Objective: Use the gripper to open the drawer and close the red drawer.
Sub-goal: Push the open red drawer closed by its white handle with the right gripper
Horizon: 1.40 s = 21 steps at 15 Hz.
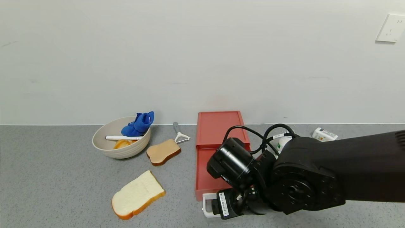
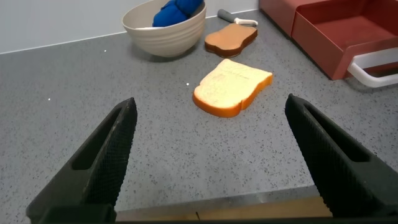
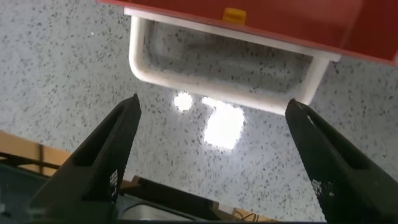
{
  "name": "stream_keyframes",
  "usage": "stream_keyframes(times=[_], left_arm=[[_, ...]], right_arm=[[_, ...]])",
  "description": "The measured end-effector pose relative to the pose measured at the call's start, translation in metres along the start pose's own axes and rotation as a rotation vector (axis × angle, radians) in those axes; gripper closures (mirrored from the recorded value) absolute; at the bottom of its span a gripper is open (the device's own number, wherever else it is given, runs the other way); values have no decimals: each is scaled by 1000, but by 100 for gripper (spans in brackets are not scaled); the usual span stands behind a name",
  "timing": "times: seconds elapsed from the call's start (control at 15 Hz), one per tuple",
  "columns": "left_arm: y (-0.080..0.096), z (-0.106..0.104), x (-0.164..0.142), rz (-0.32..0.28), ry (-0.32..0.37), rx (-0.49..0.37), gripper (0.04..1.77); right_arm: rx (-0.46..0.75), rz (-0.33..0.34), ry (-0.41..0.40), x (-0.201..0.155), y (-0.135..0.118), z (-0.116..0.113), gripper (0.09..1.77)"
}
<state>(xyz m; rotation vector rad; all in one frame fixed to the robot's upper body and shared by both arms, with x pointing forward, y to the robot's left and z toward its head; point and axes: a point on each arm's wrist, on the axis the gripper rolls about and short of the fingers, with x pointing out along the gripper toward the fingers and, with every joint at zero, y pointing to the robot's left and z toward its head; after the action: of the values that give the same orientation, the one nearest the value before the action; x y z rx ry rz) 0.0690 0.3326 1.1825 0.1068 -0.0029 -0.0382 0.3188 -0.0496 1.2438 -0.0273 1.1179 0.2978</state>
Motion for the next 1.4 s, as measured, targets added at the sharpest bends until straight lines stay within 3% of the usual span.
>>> stream_keyframes(times=[0.53,0.87,1.2,1.4], left_arm=[[0,0,0,0,0,0,9],[0,0,0,0,0,0,9],[0,0,0,0,1,0,9],[0,0,0,0,2,1,9]], right_arm=[[16,-55,2,30,15,7,15],[-119,-45,13,29,24,0,15],[-332,-46,51,23,26,-10,15],[-380,-43,66,19,32,-18,15]])
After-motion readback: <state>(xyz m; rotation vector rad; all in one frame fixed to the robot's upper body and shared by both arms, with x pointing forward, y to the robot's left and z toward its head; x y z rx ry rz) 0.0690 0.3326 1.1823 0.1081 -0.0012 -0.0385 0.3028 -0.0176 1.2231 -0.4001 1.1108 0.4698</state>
